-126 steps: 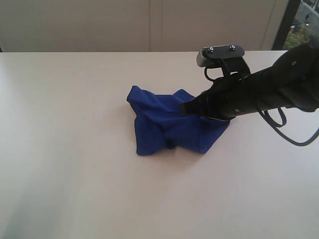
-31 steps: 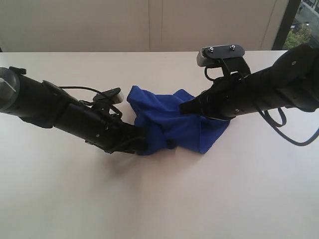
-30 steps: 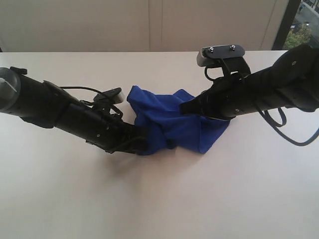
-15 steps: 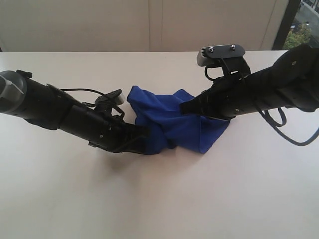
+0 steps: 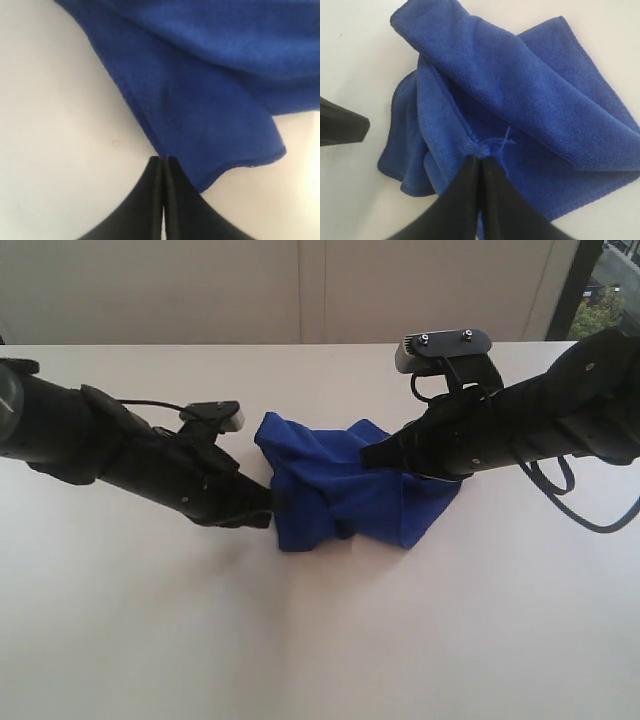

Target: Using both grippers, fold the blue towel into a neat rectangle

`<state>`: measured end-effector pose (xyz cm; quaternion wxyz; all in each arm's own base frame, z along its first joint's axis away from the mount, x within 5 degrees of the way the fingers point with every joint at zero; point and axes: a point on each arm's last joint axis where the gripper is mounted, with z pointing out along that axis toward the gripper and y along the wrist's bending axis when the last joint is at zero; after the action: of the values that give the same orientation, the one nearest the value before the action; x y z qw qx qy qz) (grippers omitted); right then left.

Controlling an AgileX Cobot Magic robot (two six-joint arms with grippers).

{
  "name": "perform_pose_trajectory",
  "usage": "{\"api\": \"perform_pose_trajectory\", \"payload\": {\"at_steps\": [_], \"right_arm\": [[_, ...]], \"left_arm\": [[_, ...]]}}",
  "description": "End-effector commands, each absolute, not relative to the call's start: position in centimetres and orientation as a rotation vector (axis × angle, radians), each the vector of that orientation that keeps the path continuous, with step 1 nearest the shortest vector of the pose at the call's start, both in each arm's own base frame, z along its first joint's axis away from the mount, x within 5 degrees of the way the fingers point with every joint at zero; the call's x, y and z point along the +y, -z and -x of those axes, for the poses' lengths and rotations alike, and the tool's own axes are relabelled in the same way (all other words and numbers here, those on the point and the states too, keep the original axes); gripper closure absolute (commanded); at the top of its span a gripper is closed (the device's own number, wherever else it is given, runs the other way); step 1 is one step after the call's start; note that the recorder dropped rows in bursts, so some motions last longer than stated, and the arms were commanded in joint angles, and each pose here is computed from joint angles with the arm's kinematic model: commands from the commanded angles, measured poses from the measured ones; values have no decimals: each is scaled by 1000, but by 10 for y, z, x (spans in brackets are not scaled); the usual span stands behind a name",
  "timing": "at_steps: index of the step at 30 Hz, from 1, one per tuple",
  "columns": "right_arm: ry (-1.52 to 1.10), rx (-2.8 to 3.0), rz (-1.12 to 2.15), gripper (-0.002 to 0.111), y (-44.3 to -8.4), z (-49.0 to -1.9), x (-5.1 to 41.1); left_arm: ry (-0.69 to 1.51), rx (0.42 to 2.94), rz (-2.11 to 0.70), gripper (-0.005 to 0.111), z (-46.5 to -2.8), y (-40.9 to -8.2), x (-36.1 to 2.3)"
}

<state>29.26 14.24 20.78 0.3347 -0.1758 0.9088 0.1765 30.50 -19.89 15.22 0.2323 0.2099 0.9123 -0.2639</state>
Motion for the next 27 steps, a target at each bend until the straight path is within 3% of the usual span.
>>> {"api": "perform_pose_trajectory", "payload": {"at_steps": [1,7,12,27], "right_arm": [[-456,2361,453,108,-210,-293,141],[-456,2361,453,108,-210,-293,141],[-456,2361,453,108,-210,-293,141],[-456,2361,453,108,-210,-293,141]], "left_arm": [[679,2441,-599,107,-303,-172,-195],[800,2515,-567,106,-294,-170,-200],[652,2448,-799,77,-278,-166,-221],[533,2472,-830,77,-281,-135,-230]]}}
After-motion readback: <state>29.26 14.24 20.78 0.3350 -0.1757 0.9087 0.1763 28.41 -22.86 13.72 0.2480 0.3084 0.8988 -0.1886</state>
